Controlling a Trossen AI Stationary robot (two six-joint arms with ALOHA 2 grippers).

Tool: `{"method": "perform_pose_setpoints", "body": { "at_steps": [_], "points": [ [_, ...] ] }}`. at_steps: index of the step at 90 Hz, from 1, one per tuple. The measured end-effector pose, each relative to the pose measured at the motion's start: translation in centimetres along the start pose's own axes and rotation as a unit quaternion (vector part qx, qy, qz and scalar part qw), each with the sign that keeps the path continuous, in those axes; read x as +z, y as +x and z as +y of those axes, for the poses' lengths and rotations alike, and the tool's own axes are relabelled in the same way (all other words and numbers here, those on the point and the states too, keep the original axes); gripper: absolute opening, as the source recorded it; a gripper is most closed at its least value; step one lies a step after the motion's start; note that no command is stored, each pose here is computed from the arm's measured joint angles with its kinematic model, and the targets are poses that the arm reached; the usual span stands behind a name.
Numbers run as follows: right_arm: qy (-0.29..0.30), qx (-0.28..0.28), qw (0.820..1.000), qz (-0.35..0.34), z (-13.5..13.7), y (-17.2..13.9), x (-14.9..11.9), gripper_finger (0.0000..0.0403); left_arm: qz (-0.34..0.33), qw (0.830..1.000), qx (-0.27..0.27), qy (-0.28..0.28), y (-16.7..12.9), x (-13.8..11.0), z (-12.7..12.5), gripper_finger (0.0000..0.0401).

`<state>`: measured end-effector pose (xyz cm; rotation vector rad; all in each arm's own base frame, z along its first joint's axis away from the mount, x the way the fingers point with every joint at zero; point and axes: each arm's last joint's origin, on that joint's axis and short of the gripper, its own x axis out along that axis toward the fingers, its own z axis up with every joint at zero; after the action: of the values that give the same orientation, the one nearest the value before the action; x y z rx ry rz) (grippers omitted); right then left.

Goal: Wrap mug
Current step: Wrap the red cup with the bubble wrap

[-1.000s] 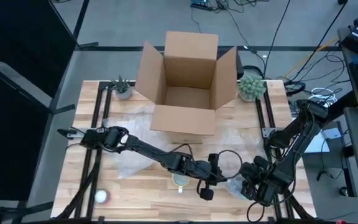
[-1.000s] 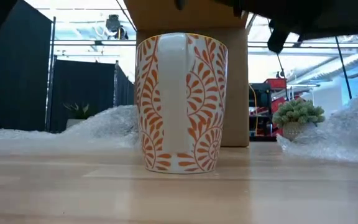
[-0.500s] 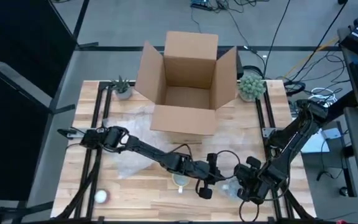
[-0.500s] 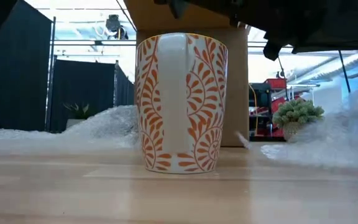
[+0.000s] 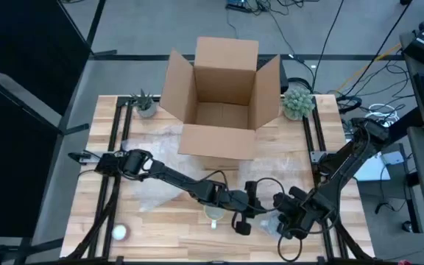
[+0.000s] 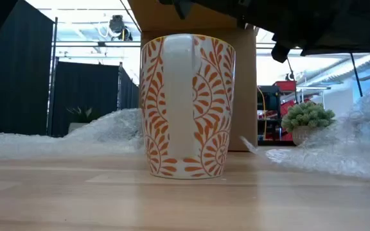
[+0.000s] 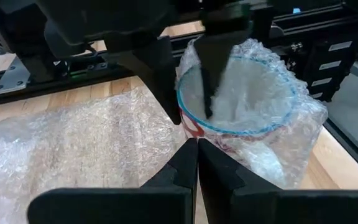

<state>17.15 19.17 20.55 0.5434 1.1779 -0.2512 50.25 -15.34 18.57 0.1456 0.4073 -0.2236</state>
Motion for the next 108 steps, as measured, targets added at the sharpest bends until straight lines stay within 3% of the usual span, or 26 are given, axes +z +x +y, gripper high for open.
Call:
{"method": "perform_pose_setpoints", "body": {
  "at_steps": [15,35,70,79,108],
  "points": [
    [0.024,0.029,0.999,0.029,0.1,-1.0,0.4,0.0189,-0.011,1.0,0.001,-0.001,-0.7,1.0,0.1,0.0],
    [0.05,0.066,0.996,0.022,0.0,-2.5,0.8,0.022,-0.017,1.0,0.001,-0.003,-1.7,2.2,0.3,0.0],
    [0.043,0.069,0.996,0.024,-0.2,-2.7,1.2,0.0222,-0.017,1.0,0.003,-0.005,-1.8,2.3,0.4,0.0],
    [0.047,0.084,0.994,0.05,-0.5,-3.2,1.6,0.0222,-0.02,1.0,0.004,-0.006,-1.8,2.4,0.5,0.0],
    [0.052,0.139,0.988,0.033,-1.8,-6.3,2.5,0.0222,-0.019,1.0,0.008,-0.007,-1.7,2.3,0.9,0.0]
  ]
}}
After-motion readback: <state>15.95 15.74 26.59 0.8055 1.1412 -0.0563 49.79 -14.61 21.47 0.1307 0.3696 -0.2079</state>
